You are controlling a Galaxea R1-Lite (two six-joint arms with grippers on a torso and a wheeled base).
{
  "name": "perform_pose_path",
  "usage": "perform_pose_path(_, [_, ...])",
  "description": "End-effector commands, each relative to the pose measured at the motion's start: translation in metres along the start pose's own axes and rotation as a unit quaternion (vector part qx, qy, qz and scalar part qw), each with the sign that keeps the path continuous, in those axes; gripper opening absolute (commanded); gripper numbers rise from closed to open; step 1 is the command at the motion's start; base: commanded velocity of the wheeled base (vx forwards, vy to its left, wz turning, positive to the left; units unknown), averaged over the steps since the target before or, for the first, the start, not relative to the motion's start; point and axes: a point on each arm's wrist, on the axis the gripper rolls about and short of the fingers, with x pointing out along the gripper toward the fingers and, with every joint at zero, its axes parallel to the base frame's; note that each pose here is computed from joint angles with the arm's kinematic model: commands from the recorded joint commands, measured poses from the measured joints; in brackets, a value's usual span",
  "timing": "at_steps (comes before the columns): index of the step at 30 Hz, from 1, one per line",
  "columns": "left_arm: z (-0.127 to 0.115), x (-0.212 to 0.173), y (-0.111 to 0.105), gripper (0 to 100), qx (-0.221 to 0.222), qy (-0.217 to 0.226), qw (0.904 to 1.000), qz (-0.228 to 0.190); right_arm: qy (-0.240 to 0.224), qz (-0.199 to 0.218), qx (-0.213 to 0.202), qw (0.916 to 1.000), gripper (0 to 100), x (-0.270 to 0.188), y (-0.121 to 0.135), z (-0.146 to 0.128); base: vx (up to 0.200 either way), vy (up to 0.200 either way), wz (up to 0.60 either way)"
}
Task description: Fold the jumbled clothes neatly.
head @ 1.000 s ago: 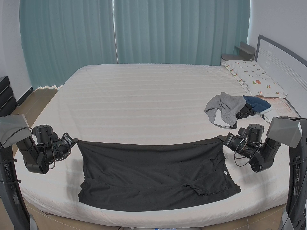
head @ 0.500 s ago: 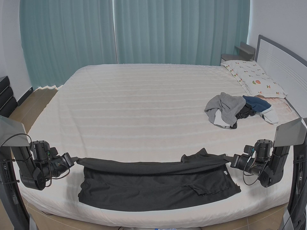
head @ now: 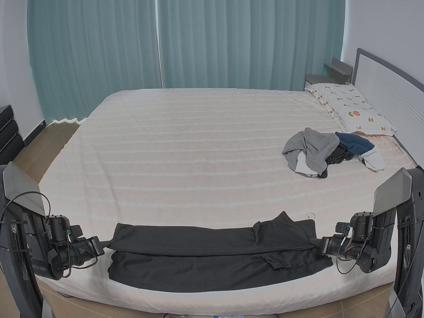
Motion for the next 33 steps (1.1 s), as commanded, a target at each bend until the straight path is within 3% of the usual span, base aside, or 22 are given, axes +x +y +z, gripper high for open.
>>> perform_pose_path(1, [-0.006,0.002,0.003,0,-0.006,0.013,0.9999,0.005,0.0,0.0,-0.001,1.0,0,0.002,-0.001,-0.002,0.0,0.0,0.0])
perform_pose_path(5, [-0.009,-0.003,0.002,0,-0.007,0.017,0.9998,0.006,-0.011,-0.001,0.0,0.9999,0,0.002,-0.002,0.003,0.0,0.0,0.0])
perform_pose_path(6, [-0.01,-0.003,0.002,100,-0.008,0.019,0.9998,0.007,-0.013,-0.002,0.0,0.9999,0,0.002,-0.003,0.003,0.0,0.0,0.0])
perform_pose_path(8, [-0.011,-0.005,0.001,100,-0.009,0.021,0.9997,0.008,-0.012,-0.002,0.0,0.9999,0,0.003,-0.004,0.003,0.0,0.0,0.0])
perform_pose_path(9, [-0.012,-0.005,0.001,100,-0.01,0.024,0.9996,0.008,-0.009,-0.003,0.001,1.0,100,0.002,-0.004,0.001,0.0,0.0,0.0])
perform_pose_path(14, [-0.011,-0.012,-0.002,100,-0.008,0.019,0.9998,0.007,-0.031,-0.001,-0.001,0.9995,100,-0.001,-0.002,0.013,0.0,0.0,0.0])
perform_pose_path(19, [0.001,-0.012,-0.007,100,-0.011,-0.008,0.9999,-0.003,-0.088,0.005,0.017,0.9959,100,-0.008,-0.001,0.043,0.0,0.0,0.0])
perform_pose_path(21, [0.014,-0.004,-0.011,100,-0.034,-0.035,0.9988,-0.011,-0.105,0.016,0.045,0.9933,100,-0.005,0.003,0.055,0.0,0.0,0.0])
perform_pose_path(24, [0.027,0.01,-0.024,100,-0.068,-0.059,0.9955,-0.028,-0.092,0.019,0.084,0.9921,100,0.005,0.003,0.062,0.0,0.0,0.0])
perform_pose_path(29, [0.049,0.051,-0.041,100,-0.082,-0.101,0.9915,-0.001,-0.077,0.031,0.178,0.9804,100,0.031,0.002,0.078,0.0,0.0,0.0])
perform_pose_path(32, [0.054,0.066,-0.049,100,-0.1,-0.104,0.9895,0.0,-0.063,0.028,0.207,0.9759,100,0.04,0.001,0.078,0.0,0.0,0.0])
perform_pose_path(33, [0.054,0.073,-0.057,100,-0.118,-0.086,0.9892,-0.002,-0.052,0.02,0.215,0.975,100,0.043,0.004,0.075,0.0,0.0,0.0])
